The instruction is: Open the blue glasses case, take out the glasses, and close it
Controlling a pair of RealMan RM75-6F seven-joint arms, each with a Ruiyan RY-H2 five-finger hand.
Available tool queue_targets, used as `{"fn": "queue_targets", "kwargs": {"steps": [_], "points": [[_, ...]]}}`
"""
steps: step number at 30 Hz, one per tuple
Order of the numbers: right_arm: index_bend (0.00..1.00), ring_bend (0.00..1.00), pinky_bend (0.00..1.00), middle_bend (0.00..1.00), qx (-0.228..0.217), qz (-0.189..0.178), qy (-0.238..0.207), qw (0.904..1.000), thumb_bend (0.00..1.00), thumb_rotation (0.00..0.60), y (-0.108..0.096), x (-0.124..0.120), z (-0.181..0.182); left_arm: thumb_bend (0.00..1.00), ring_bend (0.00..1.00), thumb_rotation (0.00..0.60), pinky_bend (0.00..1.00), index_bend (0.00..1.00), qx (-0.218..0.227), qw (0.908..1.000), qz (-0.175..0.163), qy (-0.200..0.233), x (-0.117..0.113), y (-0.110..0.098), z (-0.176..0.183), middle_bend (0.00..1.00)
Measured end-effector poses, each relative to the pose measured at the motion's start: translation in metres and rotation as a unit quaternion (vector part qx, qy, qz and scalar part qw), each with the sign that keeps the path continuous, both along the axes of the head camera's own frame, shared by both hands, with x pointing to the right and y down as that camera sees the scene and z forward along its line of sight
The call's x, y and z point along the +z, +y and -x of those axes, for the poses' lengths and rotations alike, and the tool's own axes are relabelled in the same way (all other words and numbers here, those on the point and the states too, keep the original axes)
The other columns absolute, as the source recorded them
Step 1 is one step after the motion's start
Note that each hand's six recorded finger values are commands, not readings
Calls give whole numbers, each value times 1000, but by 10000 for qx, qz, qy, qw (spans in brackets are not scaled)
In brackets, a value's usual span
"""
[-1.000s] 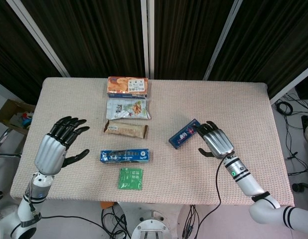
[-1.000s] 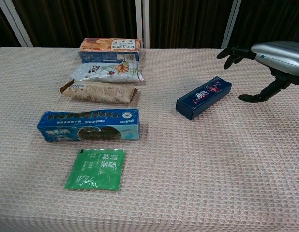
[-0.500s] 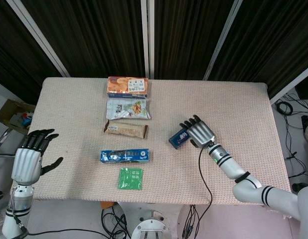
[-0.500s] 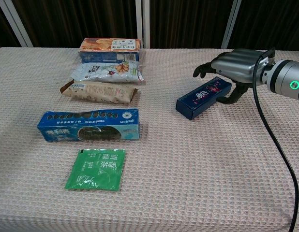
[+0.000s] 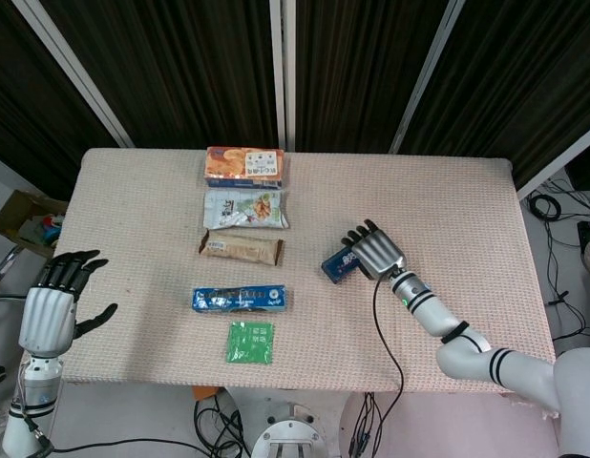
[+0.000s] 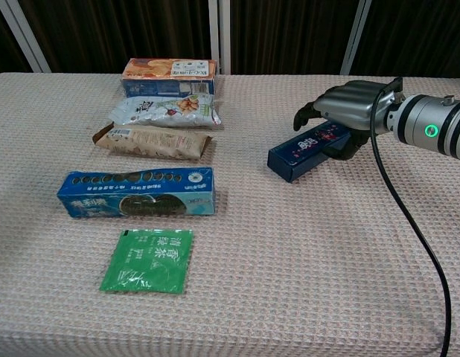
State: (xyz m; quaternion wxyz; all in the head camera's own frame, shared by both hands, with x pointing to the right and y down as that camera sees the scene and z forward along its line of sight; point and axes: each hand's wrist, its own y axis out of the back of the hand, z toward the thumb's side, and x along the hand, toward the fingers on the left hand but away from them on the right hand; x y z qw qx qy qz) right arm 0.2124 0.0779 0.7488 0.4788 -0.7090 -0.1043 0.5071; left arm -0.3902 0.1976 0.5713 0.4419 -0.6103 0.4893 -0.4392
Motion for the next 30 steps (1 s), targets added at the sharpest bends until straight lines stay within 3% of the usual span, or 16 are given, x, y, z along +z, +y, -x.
{"fn": "queue_targets", "kwargs": {"steps": [11, 19, 21, 24, 26, 30], "points": [[335, 167, 168, 234, 50, 46, 3, 10000, 515, 600, -5, 0, 6, 21, 203, 600, 211, 279, 35, 10000, 44, 26, 3, 0, -1, 228], [400, 168, 166, 234, 270, 31, -56, 9996, 513, 600, -24, 4, 26, 20, 203, 600, 211, 279, 36, 10000, 24, 29, 1, 0, 0, 228], [315, 166, 139, 227, 396, 16, 4, 9992, 501, 600, -31, 7, 28, 20, 203, 600, 211, 279, 16, 10000, 26, 25, 1, 0, 1, 228], [68, 141, 79, 168, 634, 5, 98, 9979, 482, 600, -41, 12, 30, 20, 203, 600, 211, 279, 18, 10000, 34, 7, 1, 1, 2, 227], [5, 113, 55, 117, 814, 5, 113, 9966, 477, 600, -47, 13, 31, 21, 203, 600, 211, 279, 11, 10000, 41, -2, 1, 2, 3, 228], [0, 101, 47, 101, 1119, -51, -5, 9937, 482, 600, -57, 4, 32, 20, 204, 600, 210, 279, -16, 10000, 28, -1, 0, 3, 5, 228]]}}
